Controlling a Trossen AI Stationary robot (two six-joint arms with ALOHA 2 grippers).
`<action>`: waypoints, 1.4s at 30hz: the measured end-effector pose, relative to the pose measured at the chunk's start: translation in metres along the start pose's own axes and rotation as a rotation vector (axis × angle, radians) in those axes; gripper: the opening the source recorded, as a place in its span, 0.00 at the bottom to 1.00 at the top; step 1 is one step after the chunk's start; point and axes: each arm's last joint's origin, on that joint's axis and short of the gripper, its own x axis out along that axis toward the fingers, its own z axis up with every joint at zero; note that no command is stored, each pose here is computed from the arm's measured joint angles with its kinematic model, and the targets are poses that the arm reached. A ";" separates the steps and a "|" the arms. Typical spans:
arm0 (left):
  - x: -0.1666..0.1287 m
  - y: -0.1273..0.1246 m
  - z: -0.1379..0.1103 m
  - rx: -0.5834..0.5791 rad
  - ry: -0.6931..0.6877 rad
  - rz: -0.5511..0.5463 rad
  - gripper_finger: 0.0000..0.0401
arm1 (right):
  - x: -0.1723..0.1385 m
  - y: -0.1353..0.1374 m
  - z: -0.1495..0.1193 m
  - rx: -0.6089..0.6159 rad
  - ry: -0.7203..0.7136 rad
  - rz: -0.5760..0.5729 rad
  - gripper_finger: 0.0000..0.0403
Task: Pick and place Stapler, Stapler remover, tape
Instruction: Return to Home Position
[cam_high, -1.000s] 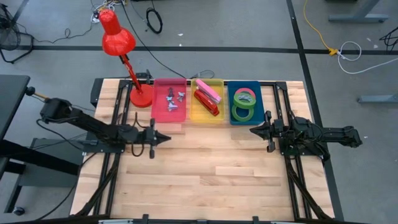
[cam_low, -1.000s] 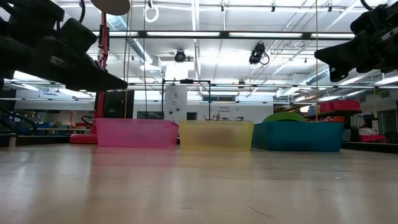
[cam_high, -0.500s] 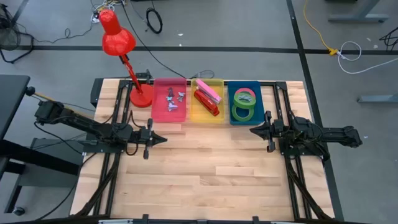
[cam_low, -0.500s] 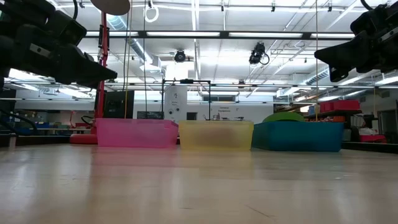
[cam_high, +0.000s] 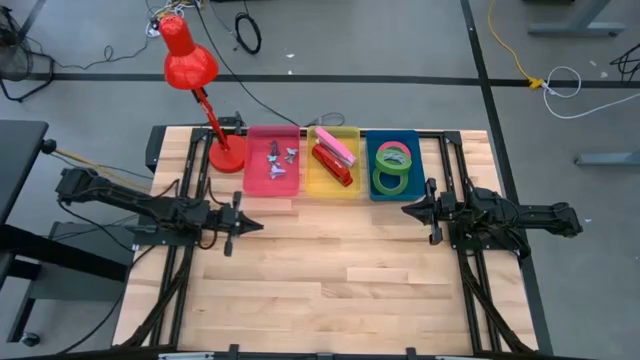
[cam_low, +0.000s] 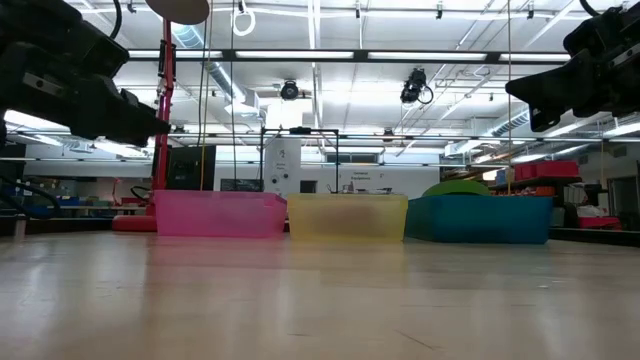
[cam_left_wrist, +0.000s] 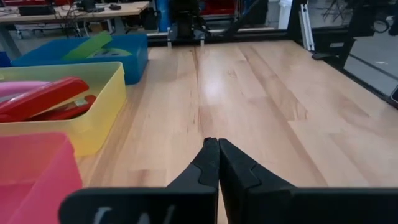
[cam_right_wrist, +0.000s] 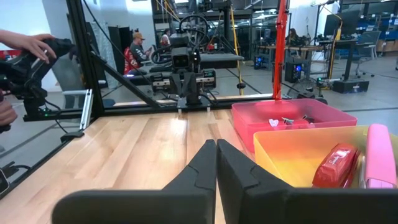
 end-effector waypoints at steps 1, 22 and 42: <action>-0.001 0.000 0.000 0.001 0.001 0.000 0.01 | 0.000 0.000 0.000 0.000 0.000 0.000 0.04; -0.018 0.001 0.006 0.094 -0.078 -0.045 0.01 | 0.000 0.000 0.000 0.000 0.000 0.000 0.04; -0.030 0.003 0.009 0.079 -0.152 -0.048 0.01 | 0.000 0.000 0.000 0.000 0.000 0.000 0.04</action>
